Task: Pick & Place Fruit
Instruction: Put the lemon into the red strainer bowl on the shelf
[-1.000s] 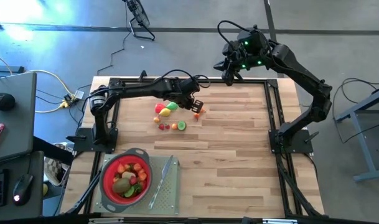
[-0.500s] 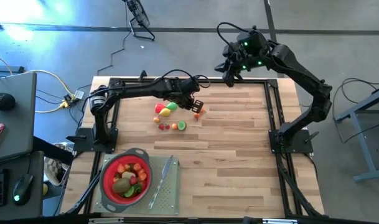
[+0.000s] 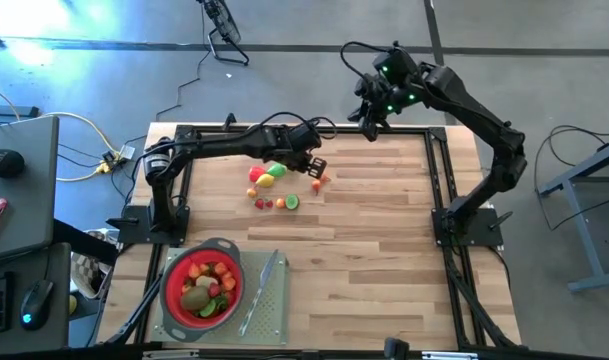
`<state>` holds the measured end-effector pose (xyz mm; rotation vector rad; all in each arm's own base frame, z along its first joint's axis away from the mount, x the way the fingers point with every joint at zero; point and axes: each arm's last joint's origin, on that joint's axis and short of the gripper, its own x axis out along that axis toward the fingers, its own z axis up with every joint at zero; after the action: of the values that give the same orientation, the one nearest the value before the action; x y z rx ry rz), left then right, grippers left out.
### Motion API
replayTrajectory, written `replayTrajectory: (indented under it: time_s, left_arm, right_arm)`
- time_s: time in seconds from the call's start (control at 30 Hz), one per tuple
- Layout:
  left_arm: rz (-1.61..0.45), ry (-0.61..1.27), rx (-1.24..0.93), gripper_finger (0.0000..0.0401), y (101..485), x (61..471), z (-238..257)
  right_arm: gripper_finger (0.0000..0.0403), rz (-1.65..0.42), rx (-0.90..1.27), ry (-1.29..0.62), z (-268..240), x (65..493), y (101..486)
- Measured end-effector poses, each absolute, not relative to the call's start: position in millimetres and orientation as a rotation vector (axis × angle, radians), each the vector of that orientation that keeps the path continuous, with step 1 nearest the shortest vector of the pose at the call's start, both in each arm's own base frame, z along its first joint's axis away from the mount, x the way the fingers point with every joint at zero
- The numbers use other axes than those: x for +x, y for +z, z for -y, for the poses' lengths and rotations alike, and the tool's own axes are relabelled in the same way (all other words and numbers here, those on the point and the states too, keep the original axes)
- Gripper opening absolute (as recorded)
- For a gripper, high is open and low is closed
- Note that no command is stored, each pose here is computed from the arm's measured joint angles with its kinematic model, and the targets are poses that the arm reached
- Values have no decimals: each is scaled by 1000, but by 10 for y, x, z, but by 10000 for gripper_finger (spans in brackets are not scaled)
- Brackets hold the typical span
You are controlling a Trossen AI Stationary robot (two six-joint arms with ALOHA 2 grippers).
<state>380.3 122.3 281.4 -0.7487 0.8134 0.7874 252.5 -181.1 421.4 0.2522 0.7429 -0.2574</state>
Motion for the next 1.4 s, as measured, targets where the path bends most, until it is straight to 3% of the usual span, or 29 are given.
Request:
replayTrajectory:
  time_s: [0.37, 0.73, 1.0, 1.4]
  left_arm:
    - [-770, 823, -702, 0, 2831, 3850, -1131]
    - [-847, 895, -712, 0, 2680, 3764, -1114]
    - [-830, 928, -925, 0, 2391, 3674, -1400]
    - [-742, 937, -858, 0, 2343, 3767, -1506]
  right_arm:
    - [4, -792, 118, -42, 1925, 2642, 3767]
    - [4, -805, 67, 28, 2080, 2612, 3263]
    - [4, -788, 95, 17, 2110, 2615, 3160]
    - [4, -789, 119, 5, 2111, 2614, 3161]
